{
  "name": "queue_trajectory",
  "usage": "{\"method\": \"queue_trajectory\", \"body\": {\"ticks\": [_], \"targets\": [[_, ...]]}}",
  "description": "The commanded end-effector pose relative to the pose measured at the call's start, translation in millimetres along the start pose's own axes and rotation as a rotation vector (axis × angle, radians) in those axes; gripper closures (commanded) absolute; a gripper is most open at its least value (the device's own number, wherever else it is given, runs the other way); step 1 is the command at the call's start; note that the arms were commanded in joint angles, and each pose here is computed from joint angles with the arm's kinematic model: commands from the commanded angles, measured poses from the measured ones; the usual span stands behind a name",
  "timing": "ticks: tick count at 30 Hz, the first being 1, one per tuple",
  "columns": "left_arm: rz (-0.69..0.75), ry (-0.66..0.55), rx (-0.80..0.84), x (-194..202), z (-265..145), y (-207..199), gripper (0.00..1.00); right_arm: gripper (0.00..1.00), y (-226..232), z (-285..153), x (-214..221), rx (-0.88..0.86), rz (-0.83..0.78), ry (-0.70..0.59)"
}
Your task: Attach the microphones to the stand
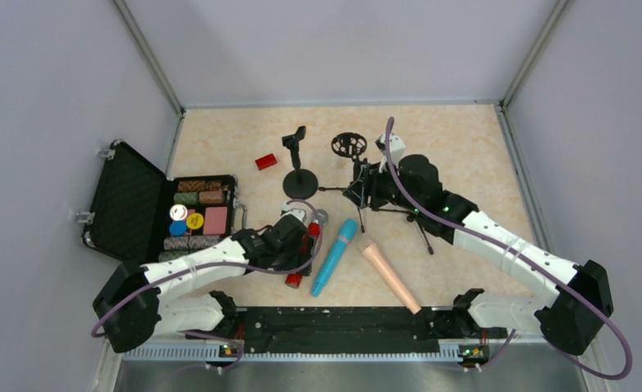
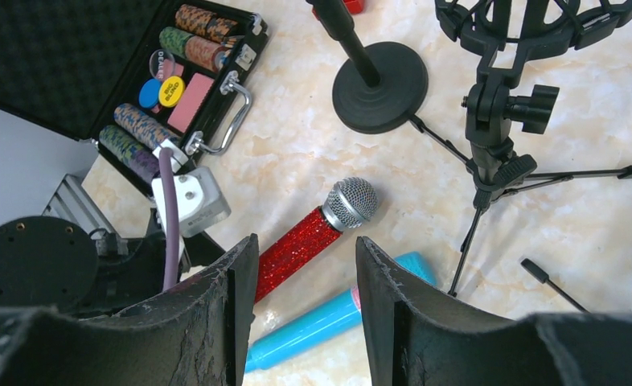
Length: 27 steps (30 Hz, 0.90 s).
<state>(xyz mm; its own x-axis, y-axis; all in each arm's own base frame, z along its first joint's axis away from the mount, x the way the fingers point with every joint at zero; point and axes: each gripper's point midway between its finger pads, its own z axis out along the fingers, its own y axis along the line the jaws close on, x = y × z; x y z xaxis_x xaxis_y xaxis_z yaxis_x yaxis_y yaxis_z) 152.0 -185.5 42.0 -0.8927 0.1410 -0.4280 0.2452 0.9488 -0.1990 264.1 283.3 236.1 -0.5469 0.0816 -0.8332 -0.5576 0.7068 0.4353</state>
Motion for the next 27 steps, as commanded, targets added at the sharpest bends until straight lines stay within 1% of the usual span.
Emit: {"method": "queue_trajectory", "body": {"ticks": [1, 7, 12, 14, 15, 19, 22, 23, 27], "targets": [[0.003, -0.04, -0.089, -4.1, 2.2, 5.2, 0.15, 0.53, 2.1, 3.0, -7.0, -0.017, 0.007, -0.03], [0.065, -0.029, -0.208, -2.5, 9.5, 8.8, 0.21, 0.53, 2.1, 3.5, -6.7, -0.017, 0.005, -0.029], [0.11, 0.006, -0.254, 1.9, 20.0, 6.9, 0.35, 0.53, 3.0, 3.0, -7.7, -0.02, 0.003, -0.03], [0.11, 0.015, -0.26, 3.9, 23.4, 6.5, 0.37, 0.53, 2.2, 3.5, -7.3, -0.017, 0.002, -0.03], [0.104, 0.02, -0.254, 4.8, 24.5, 5.1, 0.41, 0.53, 2.1, 3.8, -7.6, -0.015, 0.0, -0.029], [0.093, 0.012, -0.203, 3.7, 26.8, -4.9, 0.68, 0.53, 3.4, 4.2, -9.4, -0.02, -0.001, -0.034], [0.08, -0.006, -0.182, -0.8, 26.7, -10.4, 0.98, 0.53, 4.0, 6.1, -8.4, -0.026, -0.001, -0.028], [0.075, -0.01, -0.183, -2.4, 26.6, -10.8, 1.0, 0.53, 3.9, 7.0, -8.3, -0.026, -0.002, -0.025], [0.058, -0.034, -0.178, -9.6, 25.1, -15.0, 1.0, 0.53, 5.5, 7.6, -10.7, -0.03, -0.005, -0.028]]}}
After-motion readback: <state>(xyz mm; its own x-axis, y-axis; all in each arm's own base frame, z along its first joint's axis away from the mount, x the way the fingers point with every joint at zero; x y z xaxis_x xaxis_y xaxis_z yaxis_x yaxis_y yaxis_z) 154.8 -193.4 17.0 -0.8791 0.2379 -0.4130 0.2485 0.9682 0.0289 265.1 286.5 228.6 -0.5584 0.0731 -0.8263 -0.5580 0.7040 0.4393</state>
